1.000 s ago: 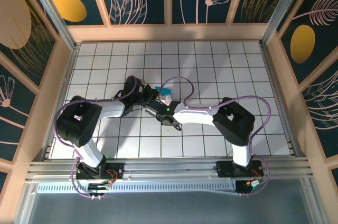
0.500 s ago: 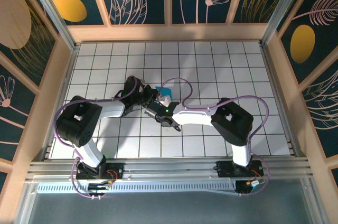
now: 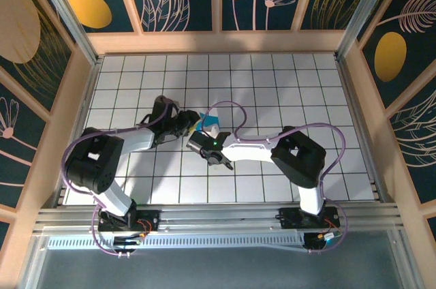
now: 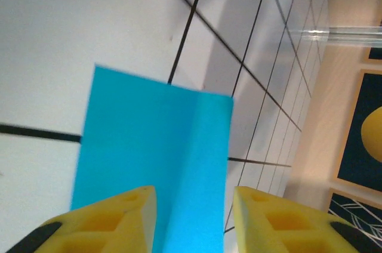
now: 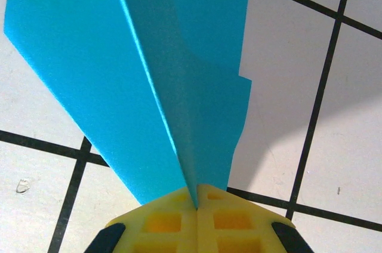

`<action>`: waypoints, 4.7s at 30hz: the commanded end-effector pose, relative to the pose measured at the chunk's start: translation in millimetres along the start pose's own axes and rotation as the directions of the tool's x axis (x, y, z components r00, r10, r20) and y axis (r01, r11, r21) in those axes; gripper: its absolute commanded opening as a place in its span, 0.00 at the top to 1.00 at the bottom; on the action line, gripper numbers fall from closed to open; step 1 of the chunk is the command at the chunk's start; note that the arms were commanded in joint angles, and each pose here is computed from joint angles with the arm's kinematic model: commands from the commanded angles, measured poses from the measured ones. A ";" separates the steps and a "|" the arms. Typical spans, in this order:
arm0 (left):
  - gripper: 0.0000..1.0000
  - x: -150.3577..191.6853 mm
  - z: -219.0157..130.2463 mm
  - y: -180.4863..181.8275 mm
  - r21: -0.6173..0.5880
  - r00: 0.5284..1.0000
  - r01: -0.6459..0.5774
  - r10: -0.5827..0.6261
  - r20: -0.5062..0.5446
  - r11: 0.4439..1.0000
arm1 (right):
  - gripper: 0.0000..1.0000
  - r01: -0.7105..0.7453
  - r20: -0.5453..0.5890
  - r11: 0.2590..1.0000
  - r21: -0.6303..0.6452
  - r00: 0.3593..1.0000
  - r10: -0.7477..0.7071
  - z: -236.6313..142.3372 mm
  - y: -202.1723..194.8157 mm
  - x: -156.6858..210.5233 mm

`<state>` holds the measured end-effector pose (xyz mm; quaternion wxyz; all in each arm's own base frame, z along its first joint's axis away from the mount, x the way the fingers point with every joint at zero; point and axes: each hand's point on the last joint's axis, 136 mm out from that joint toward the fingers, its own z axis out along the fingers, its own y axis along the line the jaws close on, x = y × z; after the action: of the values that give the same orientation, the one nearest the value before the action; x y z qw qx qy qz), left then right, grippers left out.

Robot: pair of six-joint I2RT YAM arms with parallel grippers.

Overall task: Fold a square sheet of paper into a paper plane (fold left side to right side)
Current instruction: Fourth fold the wing at the center of the table.

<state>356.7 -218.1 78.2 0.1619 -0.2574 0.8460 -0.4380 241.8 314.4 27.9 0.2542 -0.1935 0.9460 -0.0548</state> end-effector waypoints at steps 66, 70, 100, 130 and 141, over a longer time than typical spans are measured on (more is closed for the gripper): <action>0.57 75.5 27.4 25.6 -0.035 0.913 -0.210 0.183 -0.366 0.977 | 0.98 -0.235 -0.340 0.756 -0.611 0.940 0.017 -2.8 -3.6 36.7; 0.56 74.1 30.2 35.4 -0.075 0.914 -0.213 0.172 -0.367 0.974 | 0.97 -0.233 -0.339 0.756 -0.612 0.941 0.016 -2.9 -3.5 36.3; 0.56 65.9 36.5 78.6 -0.270 0.915 -0.262 0.150 -0.374 0.927 | 0.79 -0.201 -0.263 0.725 -0.659 0.964 0.029 -20.2 1.0 3.1; 0.56 66.2 36.0 77.9 -0.264 0.917 -0.262 0.153 -0.369 0.928 | 0.56 -0.296 -0.201 0.518 -0.803 0.952 0.231 -20.7 -12.9 -53.0; 0.57 66.5 35.5 77.3 -0.261 0.916 -0.262 0.155 -0.369 0.929 | 0.66 -0.307 -0.230 0.521 -0.797 0.950 0.210 -10.5 -2.2 -44.2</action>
<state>309.1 -264.2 23.2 0.0347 -0.0833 0.9198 -0.3818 270.1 320.7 52.9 0.0841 -0.1344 0.8988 0.4088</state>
